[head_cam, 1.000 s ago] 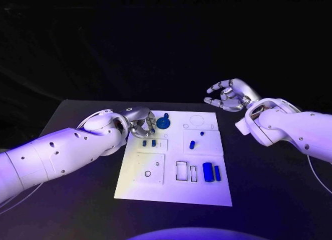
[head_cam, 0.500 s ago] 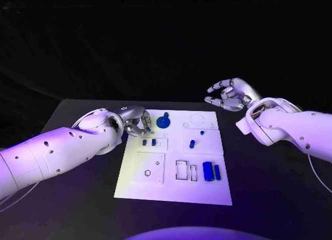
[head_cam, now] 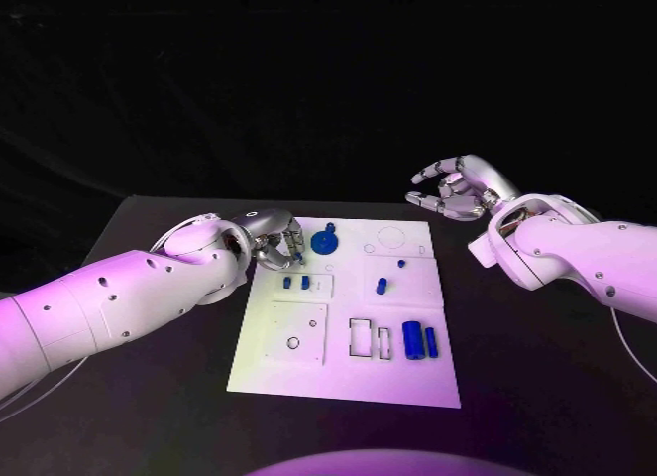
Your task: Assemble the parts on the task board
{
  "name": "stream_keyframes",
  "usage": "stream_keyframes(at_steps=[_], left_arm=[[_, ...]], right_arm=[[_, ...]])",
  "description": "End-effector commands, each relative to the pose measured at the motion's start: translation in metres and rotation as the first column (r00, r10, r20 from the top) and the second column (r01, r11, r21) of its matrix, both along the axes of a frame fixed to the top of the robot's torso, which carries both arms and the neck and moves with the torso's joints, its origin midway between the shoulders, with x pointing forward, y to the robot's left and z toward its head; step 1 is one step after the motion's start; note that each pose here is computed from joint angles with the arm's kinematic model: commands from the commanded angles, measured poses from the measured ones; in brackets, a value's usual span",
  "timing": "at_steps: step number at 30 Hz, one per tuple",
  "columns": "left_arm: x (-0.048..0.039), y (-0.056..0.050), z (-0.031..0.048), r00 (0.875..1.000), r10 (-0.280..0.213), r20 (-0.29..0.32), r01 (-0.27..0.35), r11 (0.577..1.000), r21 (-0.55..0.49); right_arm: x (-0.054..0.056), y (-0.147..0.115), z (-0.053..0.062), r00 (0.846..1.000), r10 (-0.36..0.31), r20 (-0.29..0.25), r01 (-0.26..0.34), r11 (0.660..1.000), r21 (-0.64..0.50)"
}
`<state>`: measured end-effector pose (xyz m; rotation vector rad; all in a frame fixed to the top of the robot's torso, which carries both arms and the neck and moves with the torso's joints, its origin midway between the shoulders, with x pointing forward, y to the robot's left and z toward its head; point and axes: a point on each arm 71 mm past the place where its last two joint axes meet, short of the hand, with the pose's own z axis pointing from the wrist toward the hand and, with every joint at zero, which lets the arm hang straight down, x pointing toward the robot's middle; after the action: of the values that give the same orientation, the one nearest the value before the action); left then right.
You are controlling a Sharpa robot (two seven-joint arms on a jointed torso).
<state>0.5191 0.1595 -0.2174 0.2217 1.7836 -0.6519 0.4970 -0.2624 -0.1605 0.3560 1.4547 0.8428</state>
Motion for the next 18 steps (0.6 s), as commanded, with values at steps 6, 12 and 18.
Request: stream_keyframes(at_steps=[6, 12, 18], left_arm=[[0.0003, -0.0052, -0.0031, 0.999, -0.009, -0.038, 0.009, 1.0, 0.016], [0.0009, -0.0059, -0.0047, 0.999, -0.008, -0.048, 0.01, 1.0, 0.025], [0.0017, -0.0067, -0.0055, 0.999, -0.008, -0.049, 0.01, 1.0, 0.029]], right_arm=[[-0.0006, 0.0018, 0.0003, 1.0, 0.011, 0.007, -0.011, 1.0, -0.004], [-0.0007, 0.002, 0.0003, 1.0, 0.012, 0.007, -0.012, 1.0, -0.004], [-0.0008, 0.0022, 0.0004, 1.0, 0.012, 0.008, -0.012, 1.0, -0.004]])
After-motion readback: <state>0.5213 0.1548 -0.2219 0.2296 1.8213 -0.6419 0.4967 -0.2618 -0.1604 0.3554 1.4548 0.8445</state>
